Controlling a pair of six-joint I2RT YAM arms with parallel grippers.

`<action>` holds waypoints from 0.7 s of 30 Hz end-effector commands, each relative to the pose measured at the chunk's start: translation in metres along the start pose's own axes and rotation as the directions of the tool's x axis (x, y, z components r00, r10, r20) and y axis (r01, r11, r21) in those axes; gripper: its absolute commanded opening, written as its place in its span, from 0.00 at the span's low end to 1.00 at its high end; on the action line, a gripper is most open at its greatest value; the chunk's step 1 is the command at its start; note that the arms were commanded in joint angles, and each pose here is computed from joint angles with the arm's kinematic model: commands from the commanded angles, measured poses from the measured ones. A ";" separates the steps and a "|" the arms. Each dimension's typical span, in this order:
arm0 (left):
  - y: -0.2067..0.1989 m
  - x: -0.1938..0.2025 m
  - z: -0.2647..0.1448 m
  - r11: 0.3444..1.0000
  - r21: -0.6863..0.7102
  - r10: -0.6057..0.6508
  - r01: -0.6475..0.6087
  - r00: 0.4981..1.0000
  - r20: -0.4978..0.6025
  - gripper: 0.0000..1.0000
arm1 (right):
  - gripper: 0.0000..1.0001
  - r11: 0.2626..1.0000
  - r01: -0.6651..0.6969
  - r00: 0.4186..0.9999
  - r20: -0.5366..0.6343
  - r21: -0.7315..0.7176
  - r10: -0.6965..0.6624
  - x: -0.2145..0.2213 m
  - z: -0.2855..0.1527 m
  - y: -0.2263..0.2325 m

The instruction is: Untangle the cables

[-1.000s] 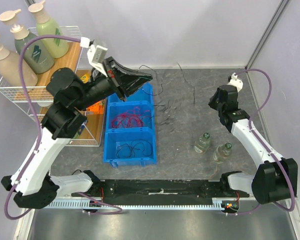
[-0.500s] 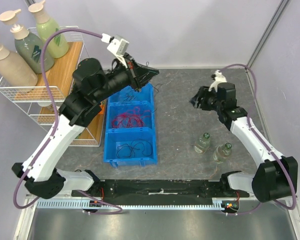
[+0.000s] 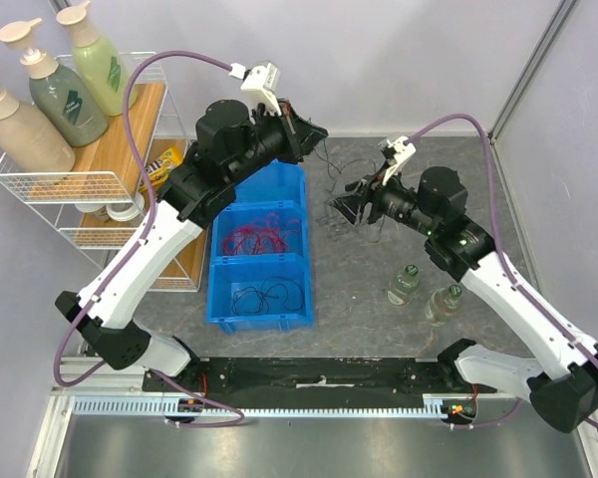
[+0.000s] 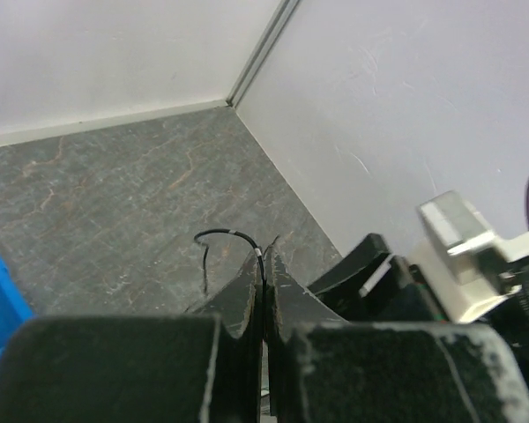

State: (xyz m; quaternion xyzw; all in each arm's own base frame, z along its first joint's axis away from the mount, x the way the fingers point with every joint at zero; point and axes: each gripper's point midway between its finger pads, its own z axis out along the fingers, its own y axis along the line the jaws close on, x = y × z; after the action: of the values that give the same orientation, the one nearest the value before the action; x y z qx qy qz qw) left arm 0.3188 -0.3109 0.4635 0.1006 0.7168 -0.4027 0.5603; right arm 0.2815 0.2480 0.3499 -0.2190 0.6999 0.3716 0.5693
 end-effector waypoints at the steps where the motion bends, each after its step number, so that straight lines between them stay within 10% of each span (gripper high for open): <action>1: -0.021 -0.018 0.004 0.993 0.072 -0.100 0.098 0.994 0.032 0.02 | 0.65 1.000 0.020 0.999 0.051 -0.011 -0.019 -0.005 0.021 -0.004; 13: -0.060 -0.021 -0.004 0.952 0.268 -0.153 0.149 0.988 -0.006 0.02 | 0.69 0.994 -0.043 0.997 0.067 -0.096 0.049 0.016 0.065 0.000; 21: -0.068 -0.017 0.000 0.929 0.318 -0.187 0.187 0.982 -0.032 0.02 | 0.74 0.983 -0.072 0.991 0.126 0.166 0.051 0.015 0.048 -0.043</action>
State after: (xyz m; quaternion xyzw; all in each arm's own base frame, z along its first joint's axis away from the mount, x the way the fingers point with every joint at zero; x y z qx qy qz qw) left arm 0.2968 -0.3461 0.4837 0.1149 0.6838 -0.5190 0.4999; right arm 0.3214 0.2843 0.3051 -0.1867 0.7006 0.3887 0.5684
